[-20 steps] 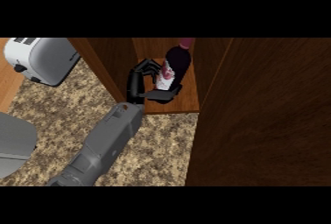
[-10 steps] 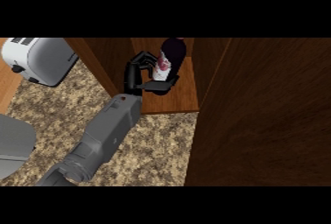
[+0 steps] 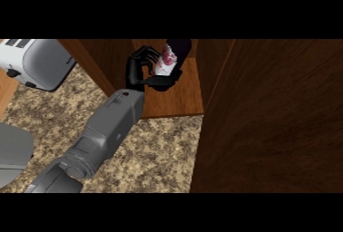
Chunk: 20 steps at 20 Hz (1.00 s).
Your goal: Pick up the wine, place it into the cabinet and close the cabinet
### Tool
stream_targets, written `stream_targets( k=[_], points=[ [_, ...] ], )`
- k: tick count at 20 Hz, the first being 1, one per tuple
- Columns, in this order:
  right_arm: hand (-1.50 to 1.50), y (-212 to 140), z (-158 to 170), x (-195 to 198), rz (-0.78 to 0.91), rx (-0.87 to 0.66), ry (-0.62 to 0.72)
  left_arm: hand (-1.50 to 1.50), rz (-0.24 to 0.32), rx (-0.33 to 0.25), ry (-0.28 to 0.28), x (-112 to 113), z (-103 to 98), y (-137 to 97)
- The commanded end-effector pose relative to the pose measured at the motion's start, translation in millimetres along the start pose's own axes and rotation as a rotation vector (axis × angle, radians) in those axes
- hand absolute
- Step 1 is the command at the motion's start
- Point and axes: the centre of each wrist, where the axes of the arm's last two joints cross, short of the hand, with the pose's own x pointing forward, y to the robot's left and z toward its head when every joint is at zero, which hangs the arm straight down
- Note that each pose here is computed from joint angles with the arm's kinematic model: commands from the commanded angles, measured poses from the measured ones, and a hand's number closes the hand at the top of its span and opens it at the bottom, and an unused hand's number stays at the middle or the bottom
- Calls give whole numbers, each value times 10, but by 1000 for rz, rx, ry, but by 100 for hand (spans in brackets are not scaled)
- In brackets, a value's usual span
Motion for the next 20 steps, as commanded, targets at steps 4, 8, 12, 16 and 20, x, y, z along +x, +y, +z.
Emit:
stream_targets(
  k=[4, 8, 12, 16, 20],
  points=[
    [-150, 36, 85, 62, -23, 42, -30, 150, -67, 16, 15, -70, -12, 109],
    [-150, 4, 76, 82, -20, 54, -29, 150, -89, 42, 56, 44, -104, 69],
    [-150, 44, 105, 99, -13, 79, -44, 150, -127, 49, 88, -63, 49, -11],
    [-150, 26, -15, 87, -28, 61, -44, 150, 41, 60, 113, -136, 94, 46],
    [-150, 71, 50, 131, -28, 68, -52, 150, 164, 55, 181, -341, 203, 242]
  ],
)
